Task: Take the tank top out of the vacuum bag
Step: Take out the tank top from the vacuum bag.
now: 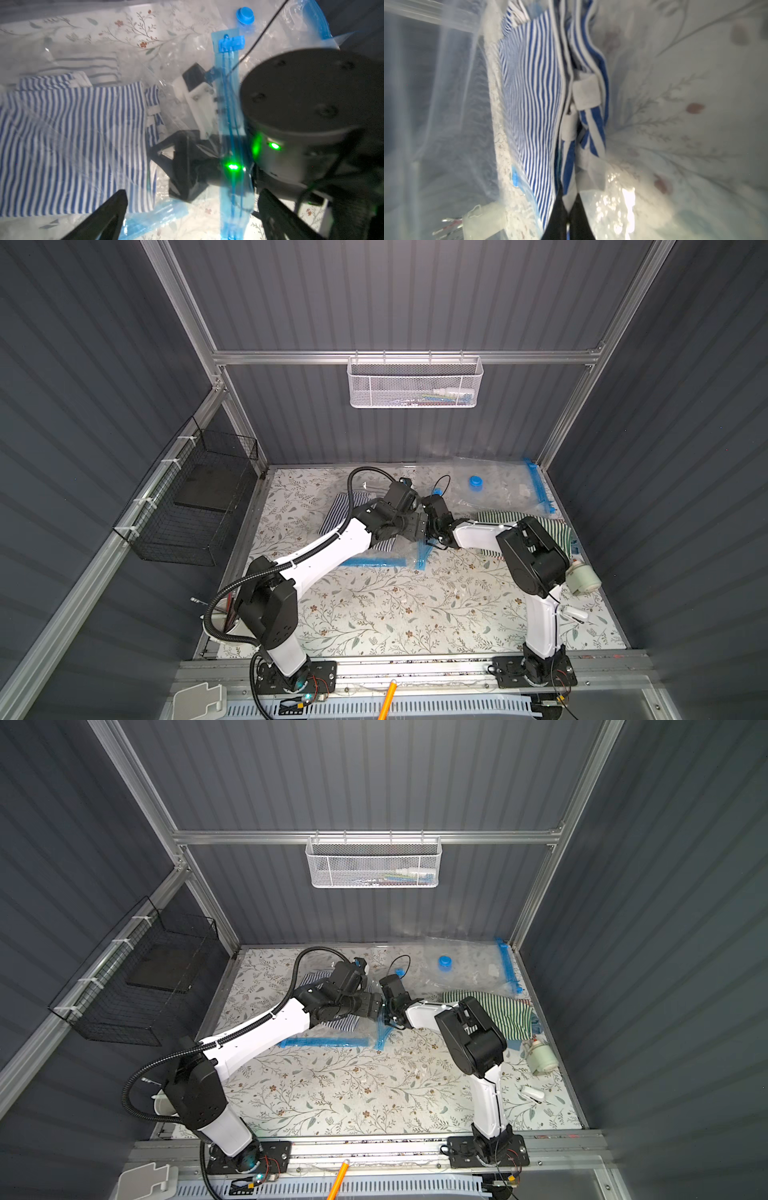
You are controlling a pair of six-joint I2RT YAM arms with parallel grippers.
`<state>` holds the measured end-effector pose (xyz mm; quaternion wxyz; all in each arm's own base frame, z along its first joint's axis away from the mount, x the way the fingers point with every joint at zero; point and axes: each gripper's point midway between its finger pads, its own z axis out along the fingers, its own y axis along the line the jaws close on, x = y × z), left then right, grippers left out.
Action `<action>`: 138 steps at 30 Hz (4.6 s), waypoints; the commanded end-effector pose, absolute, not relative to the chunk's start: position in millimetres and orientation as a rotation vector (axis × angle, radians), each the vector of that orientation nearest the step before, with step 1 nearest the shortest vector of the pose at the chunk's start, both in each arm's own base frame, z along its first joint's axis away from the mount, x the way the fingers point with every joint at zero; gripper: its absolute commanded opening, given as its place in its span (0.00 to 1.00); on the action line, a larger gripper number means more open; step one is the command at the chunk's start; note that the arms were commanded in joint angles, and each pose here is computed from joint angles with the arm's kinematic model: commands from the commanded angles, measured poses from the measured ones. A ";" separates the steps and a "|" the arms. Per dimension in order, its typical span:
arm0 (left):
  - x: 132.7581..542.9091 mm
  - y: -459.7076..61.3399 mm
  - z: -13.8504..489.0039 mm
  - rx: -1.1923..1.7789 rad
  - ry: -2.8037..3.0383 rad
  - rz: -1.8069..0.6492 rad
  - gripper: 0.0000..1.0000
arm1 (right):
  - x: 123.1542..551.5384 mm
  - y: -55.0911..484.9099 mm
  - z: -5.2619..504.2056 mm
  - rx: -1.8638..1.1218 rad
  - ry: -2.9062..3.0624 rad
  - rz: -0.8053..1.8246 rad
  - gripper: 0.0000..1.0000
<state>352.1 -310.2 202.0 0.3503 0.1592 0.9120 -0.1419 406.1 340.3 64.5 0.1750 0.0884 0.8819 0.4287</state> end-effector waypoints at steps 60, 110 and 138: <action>439.4 -35.1 -6.9 -0.388 2.756 0.187 0.92 | 383.6 222.8 55.5 0.446 2.473 1.013 0.00; 437.7 -43.2 -23.7 -0.385 2.809 0.105 0.91 | 383.9 74.1 134.7 0.510 2.336 0.653 0.00; 441.1 -46.9 -26.8 -0.375 2.812 0.078 0.92 | 388.0 -11.6 191.7 0.637 2.212 0.494 0.00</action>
